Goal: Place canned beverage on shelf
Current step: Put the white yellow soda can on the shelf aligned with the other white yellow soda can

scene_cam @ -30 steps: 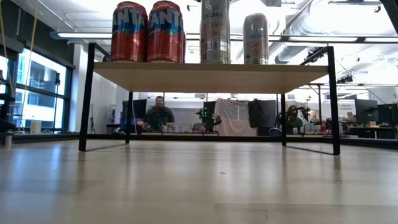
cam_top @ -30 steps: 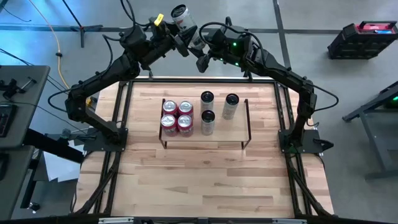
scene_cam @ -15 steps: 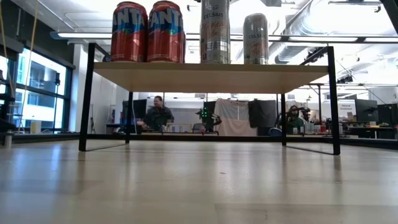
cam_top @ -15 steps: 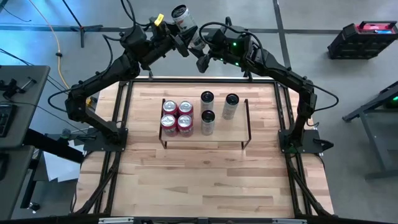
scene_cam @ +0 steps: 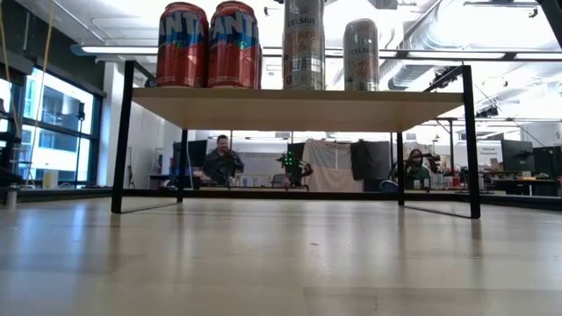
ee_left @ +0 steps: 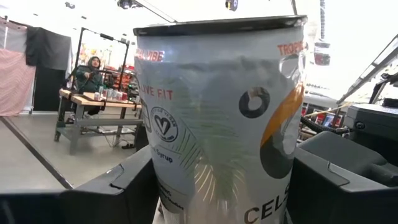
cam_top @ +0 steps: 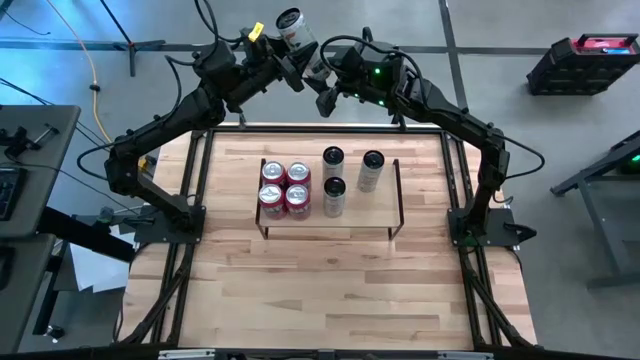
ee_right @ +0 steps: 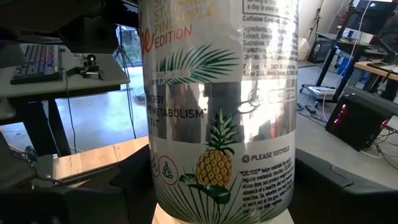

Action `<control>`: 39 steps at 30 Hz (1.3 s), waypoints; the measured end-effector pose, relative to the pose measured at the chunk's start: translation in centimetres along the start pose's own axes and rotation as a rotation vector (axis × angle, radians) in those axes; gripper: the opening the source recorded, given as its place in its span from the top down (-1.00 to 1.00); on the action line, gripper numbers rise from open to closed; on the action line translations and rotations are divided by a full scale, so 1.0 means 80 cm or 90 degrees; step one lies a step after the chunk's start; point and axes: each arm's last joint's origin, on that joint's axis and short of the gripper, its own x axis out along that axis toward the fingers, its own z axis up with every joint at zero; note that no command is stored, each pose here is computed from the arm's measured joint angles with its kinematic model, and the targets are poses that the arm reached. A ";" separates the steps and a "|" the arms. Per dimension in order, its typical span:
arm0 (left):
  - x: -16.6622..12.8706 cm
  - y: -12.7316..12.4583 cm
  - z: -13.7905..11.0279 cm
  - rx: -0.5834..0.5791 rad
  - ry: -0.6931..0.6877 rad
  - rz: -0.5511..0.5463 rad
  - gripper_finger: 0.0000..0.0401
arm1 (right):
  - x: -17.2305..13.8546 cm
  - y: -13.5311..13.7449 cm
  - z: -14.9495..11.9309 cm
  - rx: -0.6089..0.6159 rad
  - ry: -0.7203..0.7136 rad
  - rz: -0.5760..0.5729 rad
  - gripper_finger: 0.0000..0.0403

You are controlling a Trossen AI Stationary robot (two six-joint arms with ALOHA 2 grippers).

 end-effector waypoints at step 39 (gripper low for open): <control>-0.019 0.026 0.006 0.254 0.097 0.091 -0.25 | -0.086 -0.017 0.018 -0.006 0.080 0.018 -0.64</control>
